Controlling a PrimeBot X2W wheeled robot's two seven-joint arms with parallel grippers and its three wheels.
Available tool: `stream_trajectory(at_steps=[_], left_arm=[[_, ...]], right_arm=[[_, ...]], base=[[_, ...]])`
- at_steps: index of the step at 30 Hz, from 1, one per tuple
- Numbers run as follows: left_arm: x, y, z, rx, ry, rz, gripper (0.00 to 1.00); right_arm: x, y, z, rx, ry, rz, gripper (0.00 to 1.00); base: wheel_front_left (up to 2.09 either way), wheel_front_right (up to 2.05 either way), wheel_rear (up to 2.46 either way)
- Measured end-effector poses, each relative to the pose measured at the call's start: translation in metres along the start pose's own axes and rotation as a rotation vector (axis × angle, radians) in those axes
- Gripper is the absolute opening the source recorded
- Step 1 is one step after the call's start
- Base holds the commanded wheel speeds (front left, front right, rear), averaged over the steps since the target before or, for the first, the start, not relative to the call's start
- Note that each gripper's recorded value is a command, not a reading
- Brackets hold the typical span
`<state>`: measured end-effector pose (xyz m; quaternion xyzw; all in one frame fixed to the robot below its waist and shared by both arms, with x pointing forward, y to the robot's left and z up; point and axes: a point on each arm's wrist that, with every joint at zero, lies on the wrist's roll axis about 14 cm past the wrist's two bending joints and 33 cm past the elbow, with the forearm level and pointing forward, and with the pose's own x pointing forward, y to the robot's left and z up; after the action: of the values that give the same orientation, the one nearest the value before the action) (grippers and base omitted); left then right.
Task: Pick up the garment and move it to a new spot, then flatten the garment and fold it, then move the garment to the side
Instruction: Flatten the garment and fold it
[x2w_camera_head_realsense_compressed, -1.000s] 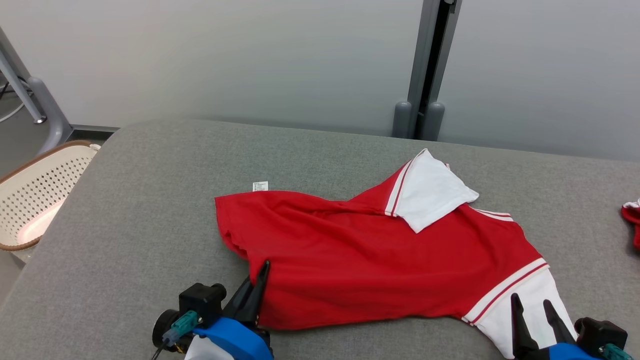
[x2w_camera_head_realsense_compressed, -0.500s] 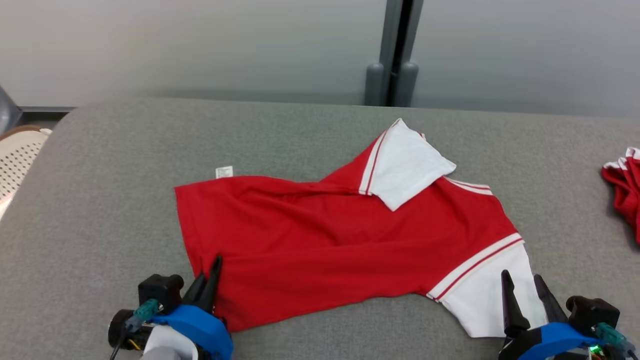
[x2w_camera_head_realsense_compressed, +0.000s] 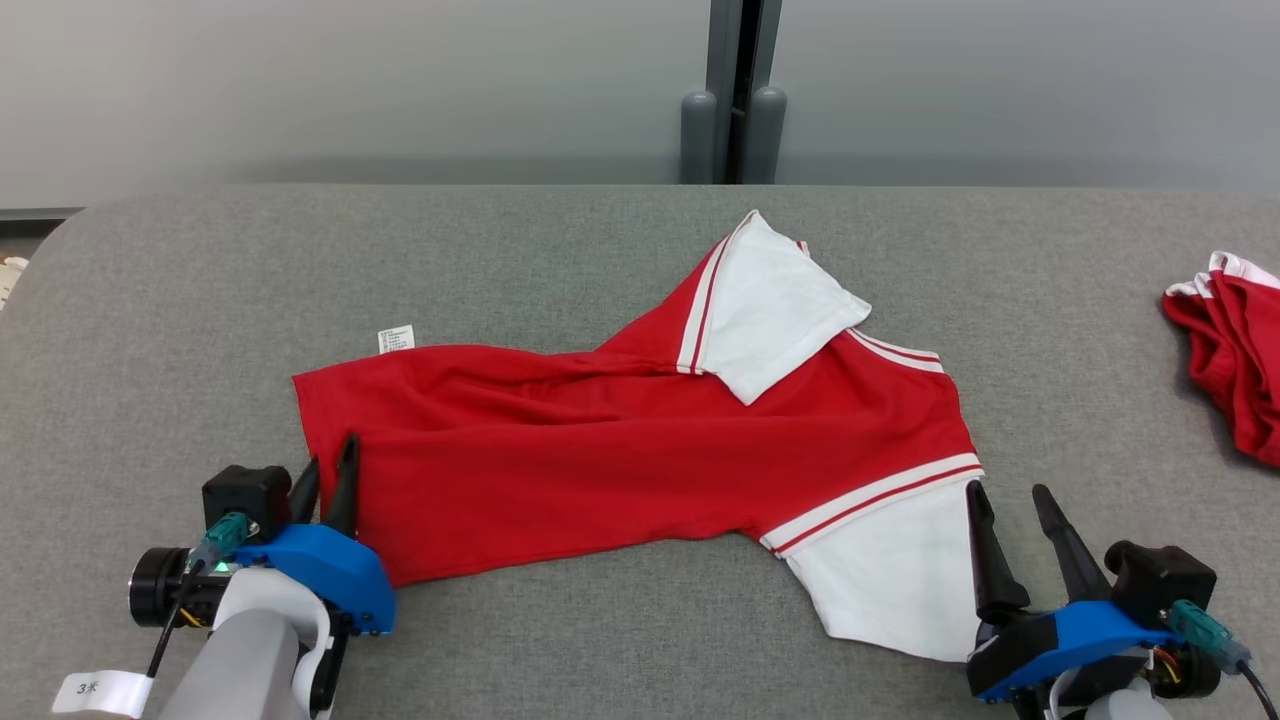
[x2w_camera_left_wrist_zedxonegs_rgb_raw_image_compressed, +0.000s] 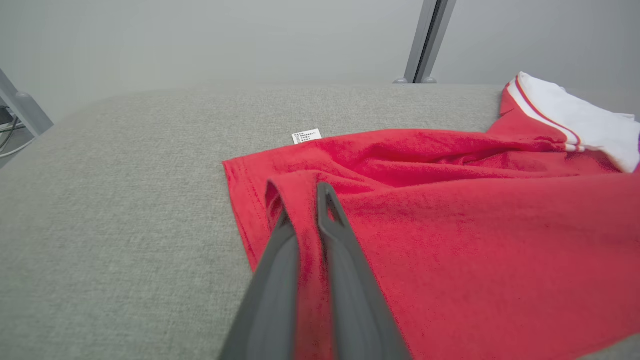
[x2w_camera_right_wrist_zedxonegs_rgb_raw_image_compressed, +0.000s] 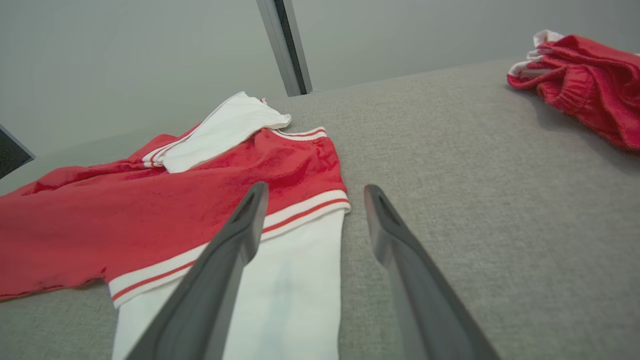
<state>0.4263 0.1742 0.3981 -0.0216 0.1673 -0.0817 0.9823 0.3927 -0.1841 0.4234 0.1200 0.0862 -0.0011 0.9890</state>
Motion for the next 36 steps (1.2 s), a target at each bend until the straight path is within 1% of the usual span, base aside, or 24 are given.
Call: stream_trajectory(at_steps=[4,7,9,11,14,15,16,20,25,30,32,35,36], left_arm=[[-0.007,0.011,0.011,0.009,-0.042,0.06,1.0],[-0.024,0.022,0.005,-0.015,-0.053,0.124,1.0],[-0.033,0.025,0.008,-0.024,-0.078,0.14,1.0],[-0.042,0.018,0.01,-0.027,-0.102,0.13,1.0],[-0.059,0.002,-0.003,-0.056,-0.101,0.106,1.0],[-0.059,0.002,-0.003,-0.056,-0.101,0.106,1.0],[-0.069,-0.003,-0.009,-0.08,-0.102,0.112,1.0],[-0.084,-0.017,-0.02,-0.119,-0.102,0.105,1.0],[-0.095,-0.02,-0.027,-0.138,-0.1,0.112,1.0],[-0.097,-0.018,-0.028,-0.132,-0.097,0.111,1.0],[-0.096,-0.016,-0.029,-0.131,-0.095,0.118,1.0],[-0.091,-0.014,-0.026,-0.128,-0.098,0.115,1.0],[-0.091,-0.014,-0.026,-0.128,-0.098,0.115,1.0]], right_arm=[[0.001,0.018,0.016,-0.014,-0.048,0.055,1.0],[-0.002,0.027,0.022,-0.022,-0.066,0.083,1.0],[-0.009,0.032,0.021,-0.028,-0.067,0.099,1.0],[-0.014,0.033,0.022,-0.03,-0.071,0.102,1.0],[-0.023,0.033,0.022,-0.037,-0.074,0.104,1.0],[-0.023,0.033,0.022,-0.037,-0.074,0.104,1.0],[-0.028,0.031,0.02,-0.044,-0.071,0.102,1.0],[-0.038,0.026,0.01,-0.028,-0.047,0.084,1.0],[-0.044,0.024,0.004,-0.024,-0.03,0.08,1.0],[-0.045,0.027,0.0,-0.03,-0.019,0.088,1.0],[-0.045,0.027,-0.004,-0.045,-0.006,0.091,1.0],[-0.045,0.028,-0.013,-0.1,0.028,0.103,1.0],[-0.045,0.028,-0.013,-0.1,0.028,0.103,1.0]], base=[[0.0,0.0,0.0],[0.0,0.0,0.0],[0.0,0.0,0.0],[0.0,0.0,0.0],[0.0,0.0,0.0],[0.0,0.0,0.0],[0.0,0.0,0.0],[0.0,0.0,0.0],[0.0,0.0,0.0],[0.0,0.0,0.0],[0.0,0.0,0.0],[0.0,0.0,0.0],[0.0,0.0,0.0]])
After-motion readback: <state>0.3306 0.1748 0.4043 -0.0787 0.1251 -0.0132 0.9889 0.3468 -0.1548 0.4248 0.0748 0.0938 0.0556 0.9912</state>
